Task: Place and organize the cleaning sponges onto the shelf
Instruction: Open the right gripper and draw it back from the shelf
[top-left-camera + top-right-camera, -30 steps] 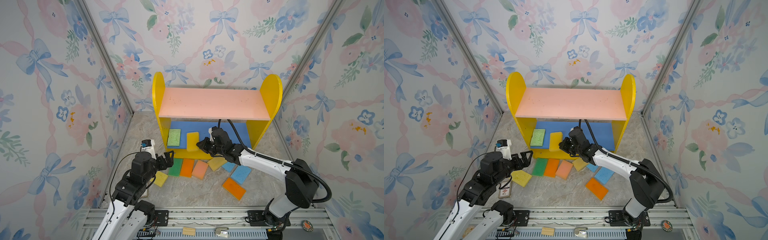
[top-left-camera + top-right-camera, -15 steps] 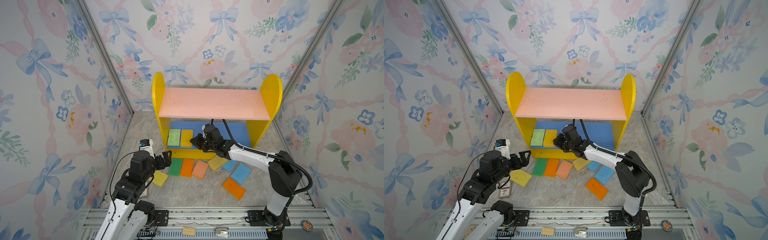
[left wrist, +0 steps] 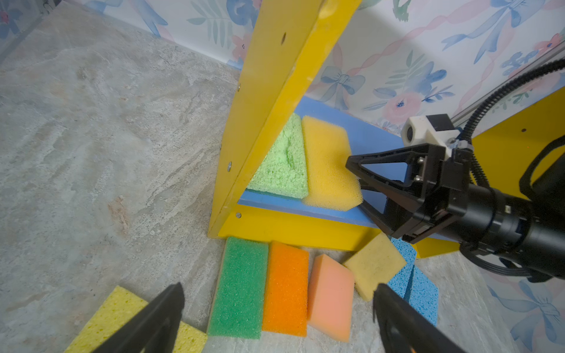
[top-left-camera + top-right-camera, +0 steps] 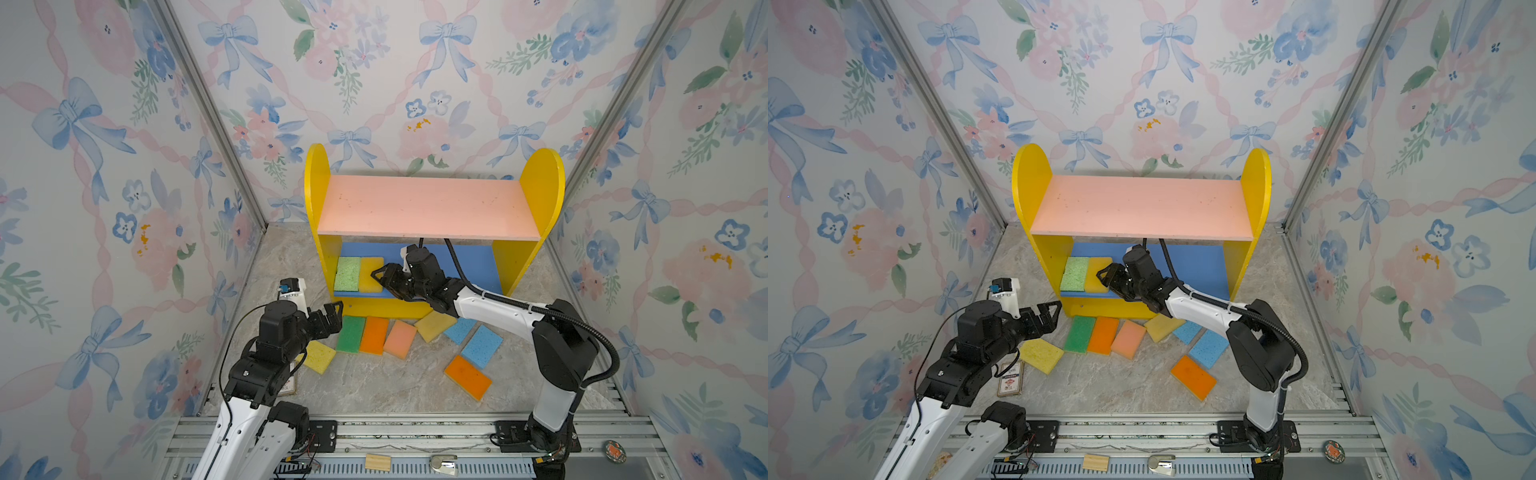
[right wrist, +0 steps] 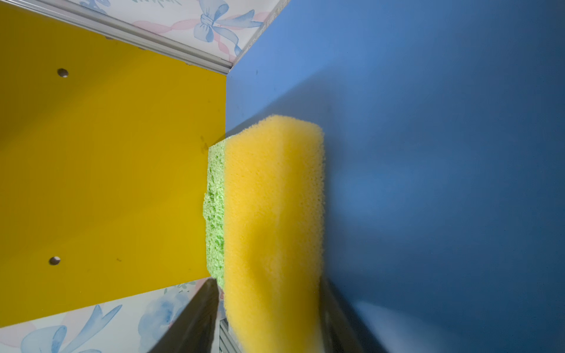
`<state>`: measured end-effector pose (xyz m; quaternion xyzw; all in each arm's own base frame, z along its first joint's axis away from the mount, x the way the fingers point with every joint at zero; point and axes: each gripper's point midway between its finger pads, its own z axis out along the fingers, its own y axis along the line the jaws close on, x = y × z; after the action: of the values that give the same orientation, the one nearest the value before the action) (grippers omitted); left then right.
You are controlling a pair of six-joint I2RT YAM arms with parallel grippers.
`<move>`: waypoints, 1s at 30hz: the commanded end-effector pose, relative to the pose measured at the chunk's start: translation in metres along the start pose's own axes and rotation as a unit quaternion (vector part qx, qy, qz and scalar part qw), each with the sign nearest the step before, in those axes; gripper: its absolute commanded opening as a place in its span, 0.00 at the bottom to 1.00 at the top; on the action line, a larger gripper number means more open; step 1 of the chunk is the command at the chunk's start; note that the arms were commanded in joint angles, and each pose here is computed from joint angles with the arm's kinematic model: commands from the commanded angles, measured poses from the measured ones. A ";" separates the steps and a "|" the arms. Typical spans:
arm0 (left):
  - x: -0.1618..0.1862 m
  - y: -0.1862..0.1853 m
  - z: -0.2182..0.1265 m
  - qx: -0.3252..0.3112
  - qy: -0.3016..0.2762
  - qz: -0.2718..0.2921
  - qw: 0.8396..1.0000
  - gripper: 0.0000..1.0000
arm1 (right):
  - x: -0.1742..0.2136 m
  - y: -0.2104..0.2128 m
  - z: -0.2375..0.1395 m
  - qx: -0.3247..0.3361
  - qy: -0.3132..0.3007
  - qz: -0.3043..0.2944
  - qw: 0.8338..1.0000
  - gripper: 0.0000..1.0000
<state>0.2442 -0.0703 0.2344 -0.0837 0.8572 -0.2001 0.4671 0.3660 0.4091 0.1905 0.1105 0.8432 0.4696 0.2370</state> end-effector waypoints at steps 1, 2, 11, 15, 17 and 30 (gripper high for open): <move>0.001 -0.001 0.001 0.003 0.011 0.009 1.000 0.98 | 0.000 -0.012 -0.006 0.026 -0.002 -0.005 1.000 0.61; 0.001 -0.001 0.001 0.003 0.011 0.009 1.000 0.98 | 0.000 -0.013 -0.009 0.029 -0.003 -0.007 1.000 0.63; 0.003 -0.005 0.002 0.015 0.018 0.002 1.000 0.98 | 0.005 -0.023 -0.037 0.090 -0.004 -0.055 0.994 0.89; 0.008 -0.009 0.001 0.030 0.025 -0.004 0.999 0.98 | 0.009 -0.021 -0.054 0.104 -0.003 -0.089 0.991 0.90; 0.015 -0.013 0.003 0.046 0.040 -0.009 0.998 0.98 | 0.012 -0.020 -0.074 0.111 -0.008 -0.103 0.988 0.90; 0.075 -0.038 0.025 0.162 0.138 -0.078 0.974 0.98 | 0.072 -0.127 -0.167 0.180 -0.024 -0.069 0.981 0.90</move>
<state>0.2249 -0.1201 0.1801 -0.0479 0.8735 -0.3314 0.3534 0.2309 0.2650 0.1739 0.0700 0.9021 0.3220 0.2787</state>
